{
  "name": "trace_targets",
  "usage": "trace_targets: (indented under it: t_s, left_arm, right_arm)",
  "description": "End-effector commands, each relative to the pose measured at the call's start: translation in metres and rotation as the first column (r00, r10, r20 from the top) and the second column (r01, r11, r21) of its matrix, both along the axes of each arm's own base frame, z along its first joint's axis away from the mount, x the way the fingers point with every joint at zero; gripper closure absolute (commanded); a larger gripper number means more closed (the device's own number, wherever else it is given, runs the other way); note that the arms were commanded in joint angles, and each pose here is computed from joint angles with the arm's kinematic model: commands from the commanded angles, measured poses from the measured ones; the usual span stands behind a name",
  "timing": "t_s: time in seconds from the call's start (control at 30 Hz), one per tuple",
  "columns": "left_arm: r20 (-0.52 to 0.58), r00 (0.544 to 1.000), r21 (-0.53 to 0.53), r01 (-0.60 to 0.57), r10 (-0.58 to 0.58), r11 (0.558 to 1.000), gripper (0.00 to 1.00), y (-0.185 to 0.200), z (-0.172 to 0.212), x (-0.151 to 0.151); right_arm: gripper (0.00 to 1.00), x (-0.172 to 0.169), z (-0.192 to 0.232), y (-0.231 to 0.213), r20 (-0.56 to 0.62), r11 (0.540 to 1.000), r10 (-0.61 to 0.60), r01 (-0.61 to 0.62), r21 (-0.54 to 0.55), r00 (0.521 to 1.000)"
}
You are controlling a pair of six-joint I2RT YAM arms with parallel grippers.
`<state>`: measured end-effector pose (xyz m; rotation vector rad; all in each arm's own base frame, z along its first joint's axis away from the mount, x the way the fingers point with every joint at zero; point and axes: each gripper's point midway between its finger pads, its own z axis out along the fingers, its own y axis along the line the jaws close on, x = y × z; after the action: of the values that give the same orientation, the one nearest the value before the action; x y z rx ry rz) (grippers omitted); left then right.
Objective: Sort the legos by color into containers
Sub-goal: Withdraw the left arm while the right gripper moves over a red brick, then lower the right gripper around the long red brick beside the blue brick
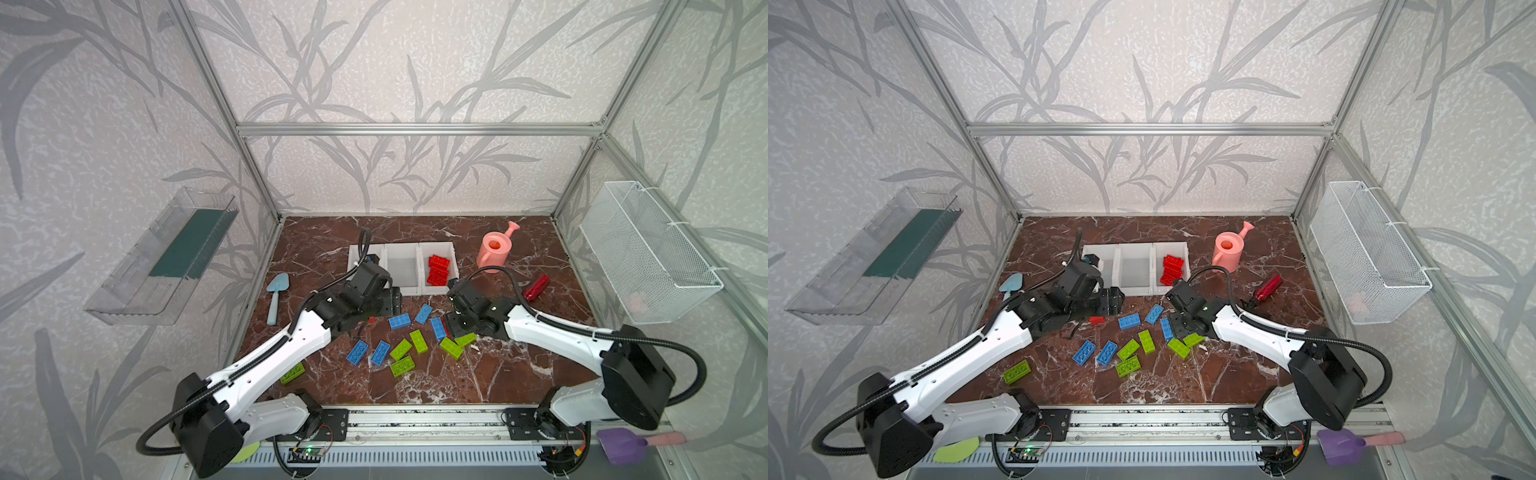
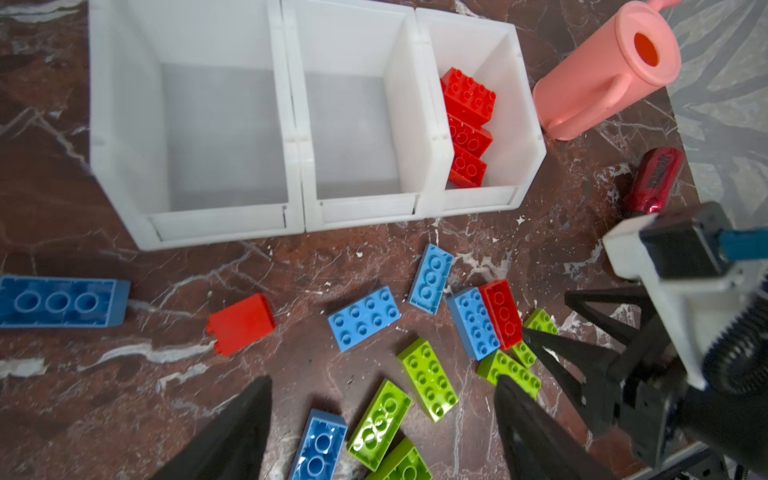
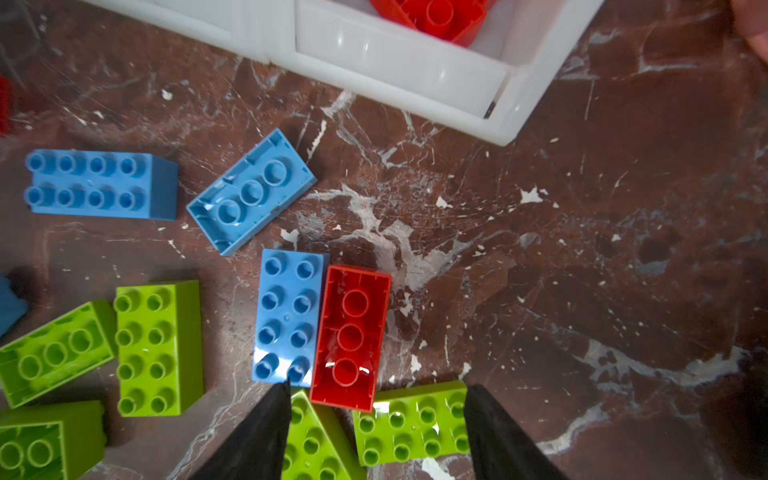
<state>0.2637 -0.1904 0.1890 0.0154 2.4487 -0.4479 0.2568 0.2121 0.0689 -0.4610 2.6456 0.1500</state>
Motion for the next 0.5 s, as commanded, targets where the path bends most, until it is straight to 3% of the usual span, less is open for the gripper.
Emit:
trace_targets:
  t_s: [0.0,0.27,0.47]
  left_arm:
    - [0.04,0.998,-0.019,-0.051,0.051,0.999,0.16,0.015,0.003,-0.008]
    - [0.036,0.996,0.007,-0.078,0.078,0.997,0.16,0.037,-0.01,-0.026]
    - [0.025,0.996,0.029,-0.085,0.084,0.996,0.16,0.04,-0.018,-0.026]
  right_arm:
    - [0.33,-0.002,-0.01,-0.004,-0.043,0.999,-0.008,0.006,-0.052,0.999]
    - [0.26,-0.003,-0.027,-0.004,-0.103,0.994,-0.028,0.017,-0.104,0.994]
    - [0.25,0.001,-0.016,-0.007,-0.073,0.994,-0.041,0.034,-0.103,0.996]
